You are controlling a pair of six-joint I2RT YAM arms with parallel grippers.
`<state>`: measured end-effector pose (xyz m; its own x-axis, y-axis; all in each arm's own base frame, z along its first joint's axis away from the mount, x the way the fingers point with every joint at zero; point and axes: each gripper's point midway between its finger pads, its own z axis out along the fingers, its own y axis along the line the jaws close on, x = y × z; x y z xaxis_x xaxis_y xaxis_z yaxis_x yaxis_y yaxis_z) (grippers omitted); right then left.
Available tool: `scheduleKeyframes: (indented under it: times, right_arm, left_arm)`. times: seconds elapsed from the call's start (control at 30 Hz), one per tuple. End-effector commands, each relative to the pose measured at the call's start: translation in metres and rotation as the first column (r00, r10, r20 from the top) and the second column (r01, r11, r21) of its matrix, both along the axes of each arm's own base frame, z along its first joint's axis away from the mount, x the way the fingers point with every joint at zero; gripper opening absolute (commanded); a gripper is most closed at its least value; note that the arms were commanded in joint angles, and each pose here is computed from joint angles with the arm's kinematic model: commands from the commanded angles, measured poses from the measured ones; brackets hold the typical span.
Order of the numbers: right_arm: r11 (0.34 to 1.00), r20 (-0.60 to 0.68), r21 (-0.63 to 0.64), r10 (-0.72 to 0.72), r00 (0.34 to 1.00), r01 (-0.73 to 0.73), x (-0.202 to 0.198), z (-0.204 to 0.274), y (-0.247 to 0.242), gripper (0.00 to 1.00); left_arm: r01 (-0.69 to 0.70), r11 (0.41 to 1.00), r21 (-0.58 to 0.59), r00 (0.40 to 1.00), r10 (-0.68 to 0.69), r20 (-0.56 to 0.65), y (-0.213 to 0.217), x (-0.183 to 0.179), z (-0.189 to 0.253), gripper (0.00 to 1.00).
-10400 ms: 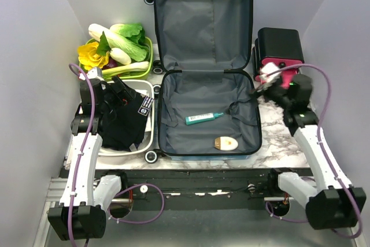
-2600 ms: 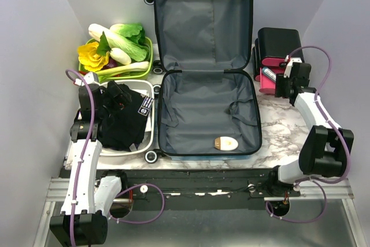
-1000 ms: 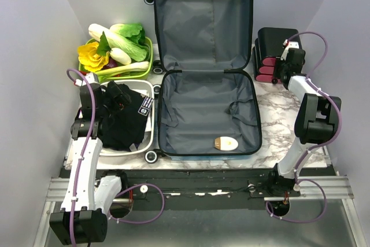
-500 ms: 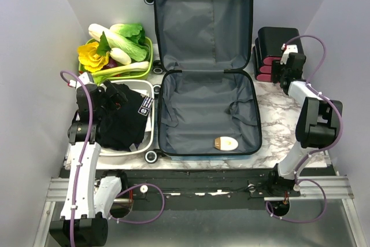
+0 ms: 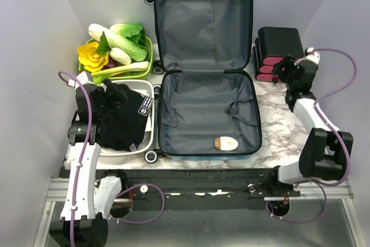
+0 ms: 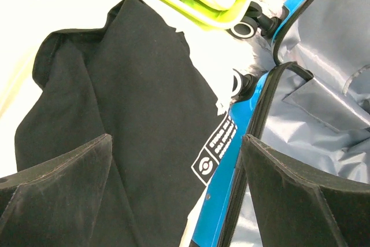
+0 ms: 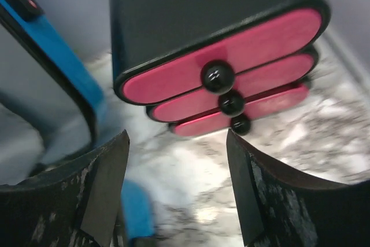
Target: Open, take out, and arrange the luggage
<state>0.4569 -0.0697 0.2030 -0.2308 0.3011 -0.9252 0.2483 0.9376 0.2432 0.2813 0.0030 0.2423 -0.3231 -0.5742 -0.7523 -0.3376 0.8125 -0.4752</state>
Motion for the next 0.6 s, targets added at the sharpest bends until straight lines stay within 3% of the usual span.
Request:
scheduleKeyframes:
  times: [0.0,0.1,0.2,0.23,0.4,0.57]
  right_arm:
    - [0.923,0.161,0.383,-0.096,0.982,0.027,0.003,-0.007,0.018,0.75]
    - [0.902,0.085,0.421,-0.138,0.987,0.09,-0.002,-0.032,0.015,0.68]
    - [0.841,0.001,0.486,-0.27,0.963,0.236,-0.015,-0.061,-0.001,0.62]
    - [0.794,-0.027,0.539,-0.316,0.948,0.28,-0.016,-0.071,-0.008,0.59]
    - [0.719,-0.056,0.602,-0.396,0.917,0.347,-0.003,-0.086,-0.022,0.56]
    - [0.592,-0.117,0.69,-0.478,0.871,0.418,0.004,-0.108,-0.03,0.53]
  left_arm:
    - [0.029,0.999,-0.015,0.999,-0.028,0.039,-0.004,0.009,0.012,0.99]
    - [0.033,0.999,-0.004,0.998,-0.033,0.044,-0.004,0.011,0.016,0.99]
    - [0.037,0.999,0.003,0.999,-0.037,0.035,-0.003,0.014,0.014,0.99]
    - [0.039,0.999,0.006,0.999,-0.039,0.036,-0.003,0.016,0.016,0.99]
    - [0.083,0.997,-0.005,0.997,-0.083,0.001,-0.01,0.023,0.011,0.99]
    - [0.091,0.996,-0.007,0.996,-0.091,-0.006,-0.011,0.024,0.009,0.99]
